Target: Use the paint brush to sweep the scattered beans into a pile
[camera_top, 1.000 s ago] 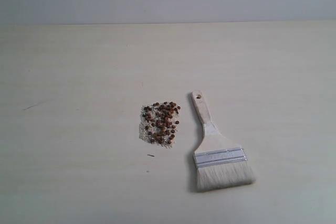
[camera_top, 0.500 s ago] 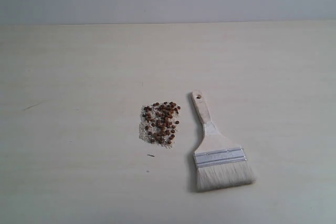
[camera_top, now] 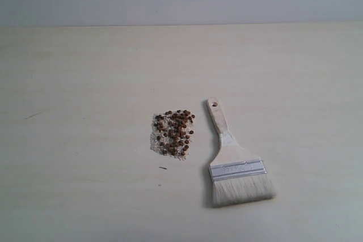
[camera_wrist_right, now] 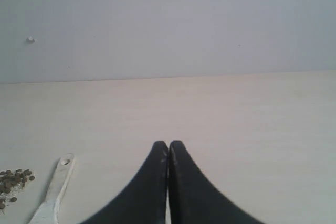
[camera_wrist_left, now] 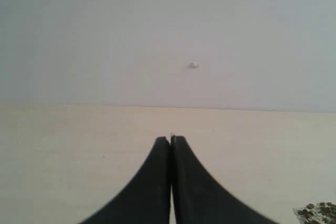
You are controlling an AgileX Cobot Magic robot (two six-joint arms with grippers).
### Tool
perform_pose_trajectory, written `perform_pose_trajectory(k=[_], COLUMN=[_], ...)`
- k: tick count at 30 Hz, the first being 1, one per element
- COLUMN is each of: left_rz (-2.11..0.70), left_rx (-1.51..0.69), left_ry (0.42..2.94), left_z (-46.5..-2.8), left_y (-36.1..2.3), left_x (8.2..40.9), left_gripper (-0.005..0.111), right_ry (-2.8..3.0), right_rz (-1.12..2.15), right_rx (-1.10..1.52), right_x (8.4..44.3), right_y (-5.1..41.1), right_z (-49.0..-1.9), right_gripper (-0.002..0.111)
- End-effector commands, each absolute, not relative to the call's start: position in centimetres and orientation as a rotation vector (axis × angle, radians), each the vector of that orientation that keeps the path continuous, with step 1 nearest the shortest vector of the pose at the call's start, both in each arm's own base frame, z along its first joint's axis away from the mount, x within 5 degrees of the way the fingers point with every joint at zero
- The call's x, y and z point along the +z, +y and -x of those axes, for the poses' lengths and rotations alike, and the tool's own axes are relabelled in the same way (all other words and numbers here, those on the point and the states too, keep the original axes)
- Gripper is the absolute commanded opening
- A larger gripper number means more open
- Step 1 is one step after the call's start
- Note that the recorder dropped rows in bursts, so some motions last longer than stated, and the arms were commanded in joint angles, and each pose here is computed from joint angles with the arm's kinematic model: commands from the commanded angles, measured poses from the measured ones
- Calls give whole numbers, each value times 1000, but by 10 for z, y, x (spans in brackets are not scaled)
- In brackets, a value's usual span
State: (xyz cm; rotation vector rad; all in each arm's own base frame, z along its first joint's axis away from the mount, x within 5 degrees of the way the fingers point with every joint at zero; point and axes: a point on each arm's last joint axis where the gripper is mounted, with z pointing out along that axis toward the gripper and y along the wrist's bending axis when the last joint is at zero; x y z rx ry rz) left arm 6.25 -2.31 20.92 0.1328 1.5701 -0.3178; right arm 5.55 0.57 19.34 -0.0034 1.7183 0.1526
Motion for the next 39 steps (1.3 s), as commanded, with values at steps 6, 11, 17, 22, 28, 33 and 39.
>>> perform_pose_trajectory(k=[6, 11, 17, 22, 28, 33, 39], left_rz=[-120, -109, -138, -108, 90, 65, 75], left_rx=[-313, -302, -295, -279, -231, -150, -139], left_ry=[1569, 1571, 1542, 1638, 1718, 1755, 1798], left_z=[-62, -63, -62, -61, -63, -64, -63], left_y=[-22, -21, -22, -19, -6, -4, -3], left_x=[209, 209, 221, 220, 208, 196, 188], left_gripper=[0, 0, 0, 0, 0, 0, 0], right_ry=[1719, 1719, 1719, 1719, 1719, 1719, 1719], right_rz=[2, 2, 2, 2, 2, 2, -11], right_rx=[142, 142, 142, 142, 142, 142, 153], right_x=[192, 192, 192, 192, 192, 192, 192], right_y=[5, 5, 5, 5, 5, 5, 5], right_z=[-55, -55, -55, -55, -55, -55, -55], right_gripper=[0, 0, 0, 0, 0, 0, 0])
